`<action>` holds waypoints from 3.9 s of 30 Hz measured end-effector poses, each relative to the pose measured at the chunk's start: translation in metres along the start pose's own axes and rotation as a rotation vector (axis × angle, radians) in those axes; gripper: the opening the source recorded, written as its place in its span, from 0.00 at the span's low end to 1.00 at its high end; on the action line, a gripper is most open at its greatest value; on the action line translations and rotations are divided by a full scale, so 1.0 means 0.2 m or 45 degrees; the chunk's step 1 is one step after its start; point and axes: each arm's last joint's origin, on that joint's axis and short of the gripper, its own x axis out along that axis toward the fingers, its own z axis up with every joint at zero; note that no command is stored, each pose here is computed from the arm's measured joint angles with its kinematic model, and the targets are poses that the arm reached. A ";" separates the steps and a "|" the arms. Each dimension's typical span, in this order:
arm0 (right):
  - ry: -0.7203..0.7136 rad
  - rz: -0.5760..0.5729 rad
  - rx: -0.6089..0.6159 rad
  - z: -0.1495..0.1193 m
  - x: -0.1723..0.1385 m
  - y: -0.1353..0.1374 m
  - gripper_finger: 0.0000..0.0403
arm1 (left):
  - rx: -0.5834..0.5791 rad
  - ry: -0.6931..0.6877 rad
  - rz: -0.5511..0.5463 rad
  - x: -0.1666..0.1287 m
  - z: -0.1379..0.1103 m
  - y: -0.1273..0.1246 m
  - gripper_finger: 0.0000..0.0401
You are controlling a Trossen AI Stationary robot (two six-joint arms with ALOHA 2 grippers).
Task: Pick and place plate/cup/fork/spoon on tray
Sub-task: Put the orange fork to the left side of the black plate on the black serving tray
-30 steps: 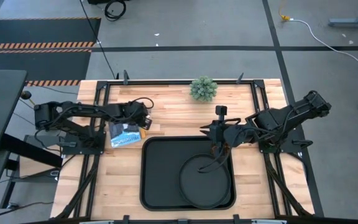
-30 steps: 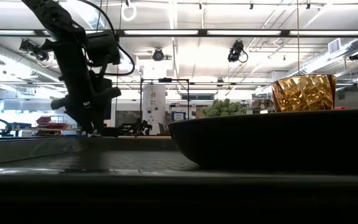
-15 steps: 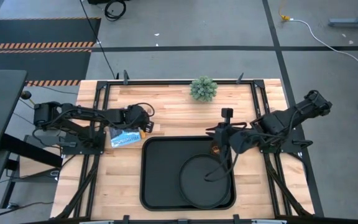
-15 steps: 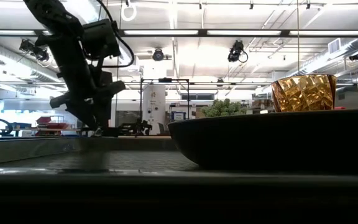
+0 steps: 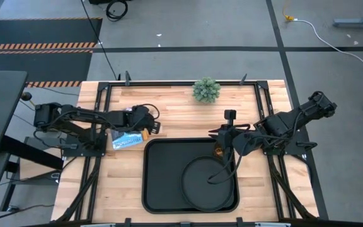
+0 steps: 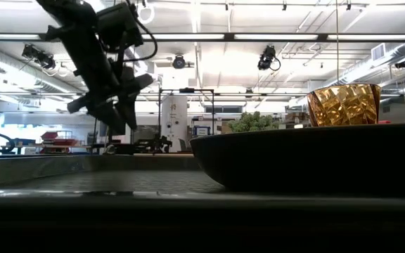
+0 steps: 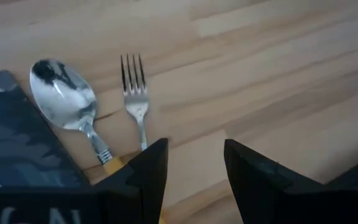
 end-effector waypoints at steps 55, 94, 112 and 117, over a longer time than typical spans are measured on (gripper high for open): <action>-0.029 0.038 -0.008 0.01 0.00 0.00 0.13 | 0.204 0.395 0.083 0.33 0.08 0.16 0.12; -0.029 0.040 0.000 0.01 0.00 0.00 0.13 | 0.230 -0.030 -0.399 0.33 0.22 -0.03 0.04; -0.028 0.040 -0.006 0.01 0.00 0.00 0.13 | 0.068 0.283 -1.013 0.08 -0.07 -0.37 0.05; -0.028 0.047 -0.002 0.01 0.00 0.01 0.13 | 0.076 0.345 -1.035 -0.06 -0.26 -0.44 0.05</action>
